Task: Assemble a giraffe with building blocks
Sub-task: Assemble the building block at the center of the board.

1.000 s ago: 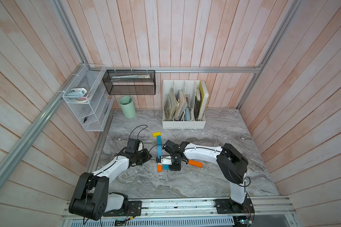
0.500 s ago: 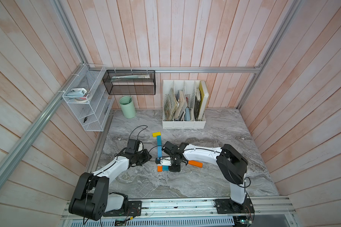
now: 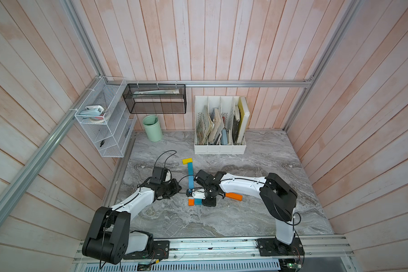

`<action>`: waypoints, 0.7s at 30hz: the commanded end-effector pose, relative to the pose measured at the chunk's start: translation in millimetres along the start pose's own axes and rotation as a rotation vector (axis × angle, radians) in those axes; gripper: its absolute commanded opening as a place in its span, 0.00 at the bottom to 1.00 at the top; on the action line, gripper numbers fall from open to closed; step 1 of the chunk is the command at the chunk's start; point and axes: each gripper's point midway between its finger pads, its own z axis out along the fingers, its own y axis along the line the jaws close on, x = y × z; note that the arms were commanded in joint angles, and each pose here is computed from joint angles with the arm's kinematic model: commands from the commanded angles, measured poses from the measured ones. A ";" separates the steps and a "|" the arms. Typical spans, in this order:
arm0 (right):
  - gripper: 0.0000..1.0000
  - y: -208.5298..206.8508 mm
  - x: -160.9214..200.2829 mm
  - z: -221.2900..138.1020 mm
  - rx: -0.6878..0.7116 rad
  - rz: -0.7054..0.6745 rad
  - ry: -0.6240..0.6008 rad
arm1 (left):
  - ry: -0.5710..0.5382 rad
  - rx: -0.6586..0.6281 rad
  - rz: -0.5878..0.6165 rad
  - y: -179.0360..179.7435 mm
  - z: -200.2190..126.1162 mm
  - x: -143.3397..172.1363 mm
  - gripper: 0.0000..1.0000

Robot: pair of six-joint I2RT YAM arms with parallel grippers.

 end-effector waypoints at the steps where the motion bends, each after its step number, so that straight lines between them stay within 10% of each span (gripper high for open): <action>1: 0.34 5.5 16.7 3.0 0.003 0.002 0.061 | -0.015 0.014 0.003 -2.1 -2.0 -2.3 0.16; 3: 0.55 5.1 16.0 2.4 0.003 0.000 0.059 | -0.016 0.014 0.004 -2.6 -2.2 -2.8 0.16; 4: 0.97 4.5 14.5 1.5 0.007 -0.001 0.055 | -0.015 0.013 0.004 -2.3 -1.8 -2.8 0.16; 14: 0.98 -11.7 5.6 -47.9 0.141 0.035 -0.002 | -0.018 0.010 0.006 -2.1 -3.3 -3.1 0.16; 18: 0.98 -69.9 25.9 -102.8 0.460 0.453 -0.057 | -0.018 0.009 0.008 -1.8 -3.4 -3.5 0.16; 21: 0.98 -76.9 56.9 -111.8 0.372 0.627 -0.021 | -0.016 0.016 0.008 -3.1 -1.8 -4.1 0.16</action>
